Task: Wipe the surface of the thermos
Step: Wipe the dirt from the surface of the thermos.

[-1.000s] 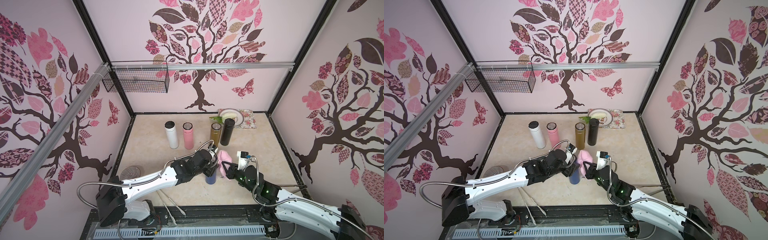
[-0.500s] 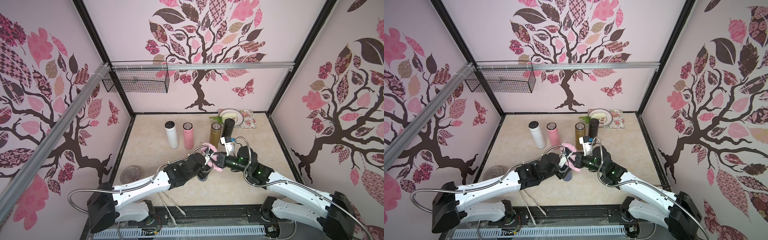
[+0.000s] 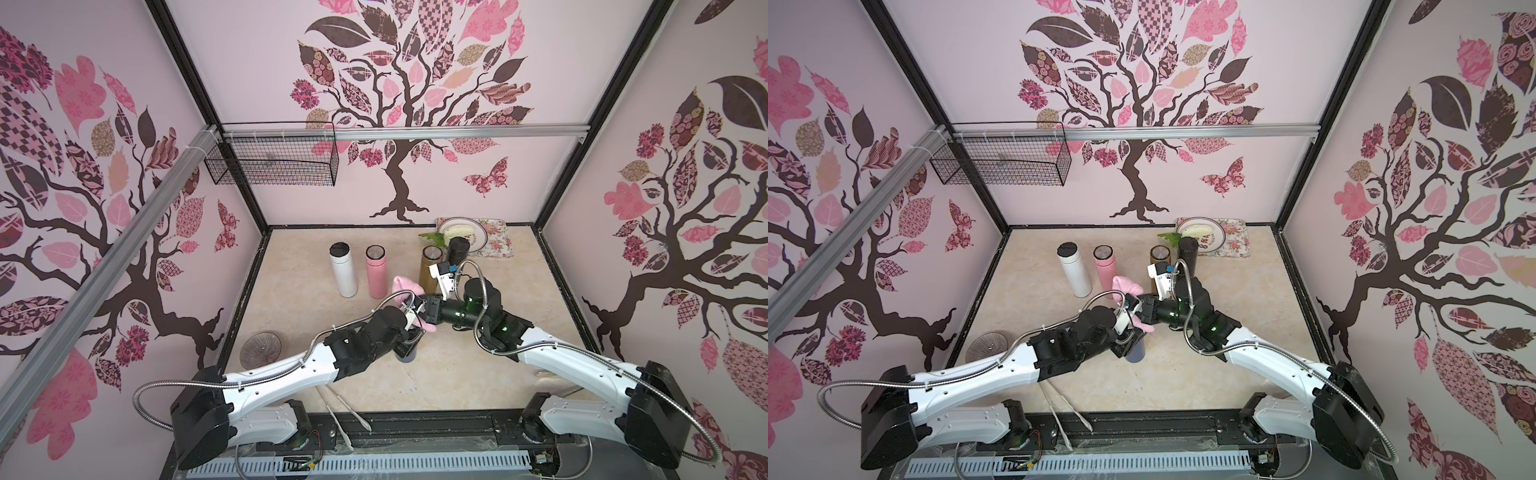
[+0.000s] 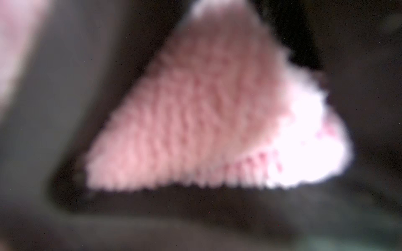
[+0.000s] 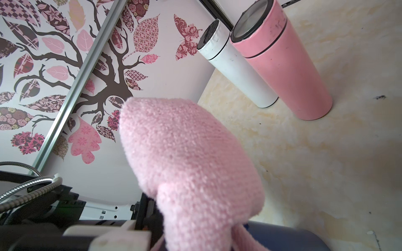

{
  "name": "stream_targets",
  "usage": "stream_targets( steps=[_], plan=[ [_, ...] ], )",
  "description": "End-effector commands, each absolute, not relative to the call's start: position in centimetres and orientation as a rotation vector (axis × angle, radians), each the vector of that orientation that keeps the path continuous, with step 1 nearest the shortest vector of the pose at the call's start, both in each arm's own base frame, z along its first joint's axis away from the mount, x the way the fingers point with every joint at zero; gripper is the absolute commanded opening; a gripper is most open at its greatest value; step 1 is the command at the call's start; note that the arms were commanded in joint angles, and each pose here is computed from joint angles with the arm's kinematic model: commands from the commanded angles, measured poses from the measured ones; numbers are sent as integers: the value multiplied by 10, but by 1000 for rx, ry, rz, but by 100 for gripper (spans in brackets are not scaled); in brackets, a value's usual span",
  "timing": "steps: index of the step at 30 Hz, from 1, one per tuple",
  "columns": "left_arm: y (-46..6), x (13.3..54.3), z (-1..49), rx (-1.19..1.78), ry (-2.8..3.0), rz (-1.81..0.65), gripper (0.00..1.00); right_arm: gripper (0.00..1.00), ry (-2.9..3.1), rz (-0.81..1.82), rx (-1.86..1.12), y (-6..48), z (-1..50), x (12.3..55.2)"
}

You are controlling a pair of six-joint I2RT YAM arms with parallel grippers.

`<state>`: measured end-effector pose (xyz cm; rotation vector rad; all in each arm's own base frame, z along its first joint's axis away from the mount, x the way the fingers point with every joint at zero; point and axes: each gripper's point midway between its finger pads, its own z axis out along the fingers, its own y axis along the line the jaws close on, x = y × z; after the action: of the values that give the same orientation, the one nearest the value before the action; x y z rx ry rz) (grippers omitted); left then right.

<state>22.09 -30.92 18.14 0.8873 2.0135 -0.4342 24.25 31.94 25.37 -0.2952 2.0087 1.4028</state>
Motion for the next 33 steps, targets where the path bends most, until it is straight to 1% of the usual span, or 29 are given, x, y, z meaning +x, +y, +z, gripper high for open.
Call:
stream_targets(
  steps=[1,4,7,14,18,20,22,26,30,33],
  plan=[
    [-333,213,184,991,1933,-487,0,0,2085,1469,-547,322,235,193],
    [-334,211,183,1026,1915,-485,0,0,2160,1480,-620,306,224,168],
    [-335,211,181,1052,1903,-471,0,0,2171,1485,-646,291,230,151],
    [-335,213,181,1055,1892,-452,0,0,2145,1541,-642,278,254,133],
    [-342,209,181,1077,1884,-496,0,0,2099,1611,-667,280,264,127],
    [-345,206,181,1095,1879,-519,0,0,2080,1624,-659,285,270,132],
    [-348,203,183,1097,1865,-535,0,0,2099,1574,-647,290,269,144],
    [-350,200,183,1092,1867,-556,0,0,2116,1386,-486,292,267,188],
    [-350,199,188,1069,1858,-581,0,0,2117,1124,-268,269,258,229],
    [-349,200,189,1063,1856,-577,0,0,2103,1009,-180,252,250,240]
  ],
)
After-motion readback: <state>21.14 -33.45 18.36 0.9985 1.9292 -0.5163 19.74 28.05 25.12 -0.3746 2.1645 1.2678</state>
